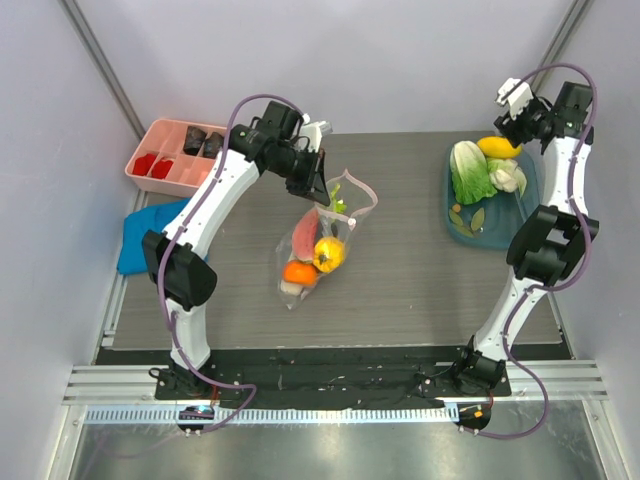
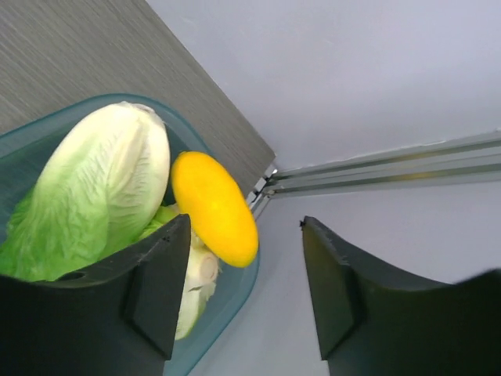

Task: Place the food in the zip-top bag and seal the zipper
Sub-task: Pick up the fake fruit from the bin.

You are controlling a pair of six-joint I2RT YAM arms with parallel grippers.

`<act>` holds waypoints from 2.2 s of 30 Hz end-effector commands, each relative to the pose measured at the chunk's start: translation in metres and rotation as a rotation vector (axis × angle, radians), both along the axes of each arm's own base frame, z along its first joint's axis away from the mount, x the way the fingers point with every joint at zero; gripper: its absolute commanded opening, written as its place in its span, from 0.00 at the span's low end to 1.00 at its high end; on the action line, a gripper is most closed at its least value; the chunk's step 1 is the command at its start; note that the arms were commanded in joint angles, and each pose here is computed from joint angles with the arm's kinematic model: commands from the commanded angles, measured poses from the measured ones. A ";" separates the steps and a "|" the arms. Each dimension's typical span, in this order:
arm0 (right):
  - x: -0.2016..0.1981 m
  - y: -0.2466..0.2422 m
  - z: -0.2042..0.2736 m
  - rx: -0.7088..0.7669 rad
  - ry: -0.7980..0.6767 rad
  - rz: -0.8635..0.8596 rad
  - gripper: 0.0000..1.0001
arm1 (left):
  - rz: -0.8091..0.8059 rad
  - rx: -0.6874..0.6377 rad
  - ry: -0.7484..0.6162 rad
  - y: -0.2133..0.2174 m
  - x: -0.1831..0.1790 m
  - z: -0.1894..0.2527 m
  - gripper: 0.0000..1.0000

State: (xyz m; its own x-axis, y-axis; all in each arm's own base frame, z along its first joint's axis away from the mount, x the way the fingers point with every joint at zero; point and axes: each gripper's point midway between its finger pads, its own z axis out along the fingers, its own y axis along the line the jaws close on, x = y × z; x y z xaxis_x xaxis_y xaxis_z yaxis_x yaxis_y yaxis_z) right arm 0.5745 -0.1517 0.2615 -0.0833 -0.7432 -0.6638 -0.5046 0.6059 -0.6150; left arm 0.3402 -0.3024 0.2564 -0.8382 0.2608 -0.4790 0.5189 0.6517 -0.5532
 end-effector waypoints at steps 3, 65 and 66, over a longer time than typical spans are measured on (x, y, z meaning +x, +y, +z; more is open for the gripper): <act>0.018 -0.009 -0.009 0.004 0.017 -0.029 0.77 | -0.012 -0.065 -0.066 0.001 -0.007 0.030 0.00; -0.002 -0.004 0.001 0.299 0.097 -0.123 0.17 | -0.010 -0.057 -0.066 0.001 -0.001 0.025 0.00; -0.007 -0.003 0.001 0.306 0.104 -0.124 0.16 | -0.012 -0.058 -0.068 0.001 -0.002 0.026 0.00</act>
State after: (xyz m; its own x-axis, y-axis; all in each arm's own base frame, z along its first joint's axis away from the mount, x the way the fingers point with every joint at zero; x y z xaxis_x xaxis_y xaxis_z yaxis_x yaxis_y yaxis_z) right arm 0.5850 -0.1667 0.2030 -0.3212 -0.5096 -0.7983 -0.4840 0.8128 -0.3241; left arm 0.3404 -0.3009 0.2543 -0.8412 0.2567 -0.4759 0.5137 0.6540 -0.5554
